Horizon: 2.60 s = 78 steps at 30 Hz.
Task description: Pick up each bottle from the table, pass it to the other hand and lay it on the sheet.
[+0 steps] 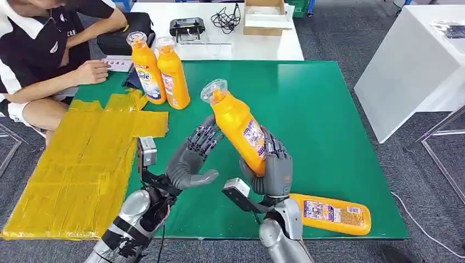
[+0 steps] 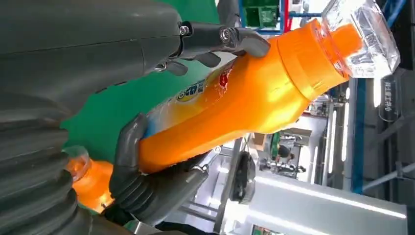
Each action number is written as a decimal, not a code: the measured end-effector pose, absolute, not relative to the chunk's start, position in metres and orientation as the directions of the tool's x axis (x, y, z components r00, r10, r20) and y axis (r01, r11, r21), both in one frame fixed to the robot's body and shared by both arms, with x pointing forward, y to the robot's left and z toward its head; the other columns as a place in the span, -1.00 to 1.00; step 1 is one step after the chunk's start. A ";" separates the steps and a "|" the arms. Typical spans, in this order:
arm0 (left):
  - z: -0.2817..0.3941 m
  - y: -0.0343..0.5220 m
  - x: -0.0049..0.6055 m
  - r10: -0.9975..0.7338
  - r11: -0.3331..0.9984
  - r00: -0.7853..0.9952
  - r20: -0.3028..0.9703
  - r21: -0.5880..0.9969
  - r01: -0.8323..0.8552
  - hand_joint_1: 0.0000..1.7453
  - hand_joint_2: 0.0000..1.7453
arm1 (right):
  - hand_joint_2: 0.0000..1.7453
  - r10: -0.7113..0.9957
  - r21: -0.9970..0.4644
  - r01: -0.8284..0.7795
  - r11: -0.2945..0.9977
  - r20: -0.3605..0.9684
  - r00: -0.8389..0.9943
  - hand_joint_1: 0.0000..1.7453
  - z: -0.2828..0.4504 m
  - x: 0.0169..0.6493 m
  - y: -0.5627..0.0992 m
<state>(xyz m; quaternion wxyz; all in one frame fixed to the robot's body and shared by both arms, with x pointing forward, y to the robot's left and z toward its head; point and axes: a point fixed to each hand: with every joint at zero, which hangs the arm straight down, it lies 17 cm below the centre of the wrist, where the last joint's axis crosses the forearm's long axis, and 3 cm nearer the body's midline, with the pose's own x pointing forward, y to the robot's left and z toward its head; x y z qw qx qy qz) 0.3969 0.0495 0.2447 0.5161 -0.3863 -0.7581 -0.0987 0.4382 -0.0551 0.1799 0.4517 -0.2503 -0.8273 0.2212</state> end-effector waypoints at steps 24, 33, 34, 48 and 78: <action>0.206 0.069 0.439 0.453 0.769 -0.104 0.885 -0.329 0.548 -1.00 1.00 | 1.00 0.691 -0.817 0.225 0.531 0.263 -0.674 1.00 0.187 0.404 0.051; 0.204 0.080 0.461 0.521 0.769 -0.069 0.851 -0.433 0.470 1.00 1.00 | 1.00 0.701 -0.831 0.296 0.472 0.150 -0.698 1.00 0.200 0.400 0.061; 0.204 0.084 0.464 0.537 0.768 -0.070 0.841 -0.453 0.452 1.00 1.00 | 1.00 0.698 -0.831 0.297 0.470 0.144 -0.702 1.00 0.201 0.399 0.062; 0.206 0.101 0.475 0.612 0.761 -0.094 0.785 -0.552 0.341 1.00 1.00 | 1.00 0.679 -0.835 0.286 0.470 0.135 -0.722 0.10 0.203 0.401 0.070; 0.217 0.261 0.545 -0.981 -0.167 -0.029 -0.193 0.909 -0.383 1.00 1.00 | 1.00 0.626 -0.567 0.337 0.751 0.452 -0.636 -1.00 0.256 0.345 -0.055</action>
